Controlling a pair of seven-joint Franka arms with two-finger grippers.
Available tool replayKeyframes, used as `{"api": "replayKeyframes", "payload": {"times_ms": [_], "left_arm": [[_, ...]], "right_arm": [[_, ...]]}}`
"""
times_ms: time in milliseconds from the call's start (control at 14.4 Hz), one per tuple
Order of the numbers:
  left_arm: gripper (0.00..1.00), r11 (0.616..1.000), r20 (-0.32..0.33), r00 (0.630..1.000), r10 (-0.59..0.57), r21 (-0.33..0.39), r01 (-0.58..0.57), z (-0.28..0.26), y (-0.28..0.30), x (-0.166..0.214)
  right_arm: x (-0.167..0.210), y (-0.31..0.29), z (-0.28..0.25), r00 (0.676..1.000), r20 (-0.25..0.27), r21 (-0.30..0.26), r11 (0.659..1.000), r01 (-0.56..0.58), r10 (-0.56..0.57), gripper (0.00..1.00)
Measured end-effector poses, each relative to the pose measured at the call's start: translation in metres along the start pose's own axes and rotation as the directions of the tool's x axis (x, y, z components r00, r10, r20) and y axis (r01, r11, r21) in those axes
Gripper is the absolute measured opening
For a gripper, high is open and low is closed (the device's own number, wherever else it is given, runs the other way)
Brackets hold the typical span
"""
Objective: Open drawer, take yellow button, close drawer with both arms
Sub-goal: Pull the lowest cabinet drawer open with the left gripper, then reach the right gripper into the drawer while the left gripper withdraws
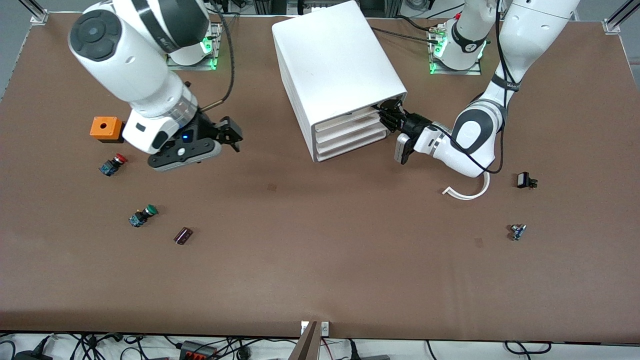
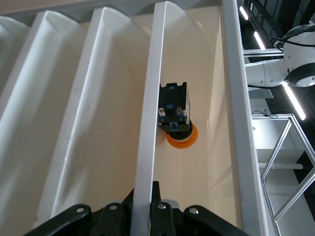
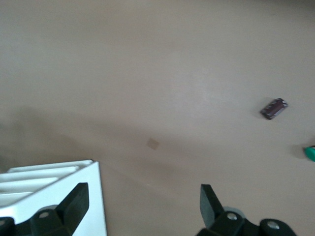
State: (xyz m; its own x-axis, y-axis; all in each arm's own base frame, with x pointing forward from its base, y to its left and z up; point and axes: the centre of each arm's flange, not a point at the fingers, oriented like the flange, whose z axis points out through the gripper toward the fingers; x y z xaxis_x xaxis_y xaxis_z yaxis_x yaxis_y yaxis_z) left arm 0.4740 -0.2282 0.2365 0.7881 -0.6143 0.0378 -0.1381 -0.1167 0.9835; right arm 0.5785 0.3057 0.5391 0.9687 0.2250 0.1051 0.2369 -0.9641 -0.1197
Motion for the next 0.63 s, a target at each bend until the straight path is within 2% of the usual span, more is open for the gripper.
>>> {"api": "replayKeyframes", "payload": {"times_ms": [348,626], "left_arm": [[0.09,0.989,0.004,0.996,0.091,0.119,-0.090,-0.078,0.001,0.040],[0.09,0.987,-0.013,0.993,0.114,0.117,-0.112,-0.114,-0.008,0.055]], "right_arm": [[0.010,-0.056,0.008,0.999,-0.030,0.021,1.000,0.016,-0.016,1.00],[0.016,-0.090,0.021,0.995,-0.076,0.041,0.997,0.061,-0.058,1.00]]}}
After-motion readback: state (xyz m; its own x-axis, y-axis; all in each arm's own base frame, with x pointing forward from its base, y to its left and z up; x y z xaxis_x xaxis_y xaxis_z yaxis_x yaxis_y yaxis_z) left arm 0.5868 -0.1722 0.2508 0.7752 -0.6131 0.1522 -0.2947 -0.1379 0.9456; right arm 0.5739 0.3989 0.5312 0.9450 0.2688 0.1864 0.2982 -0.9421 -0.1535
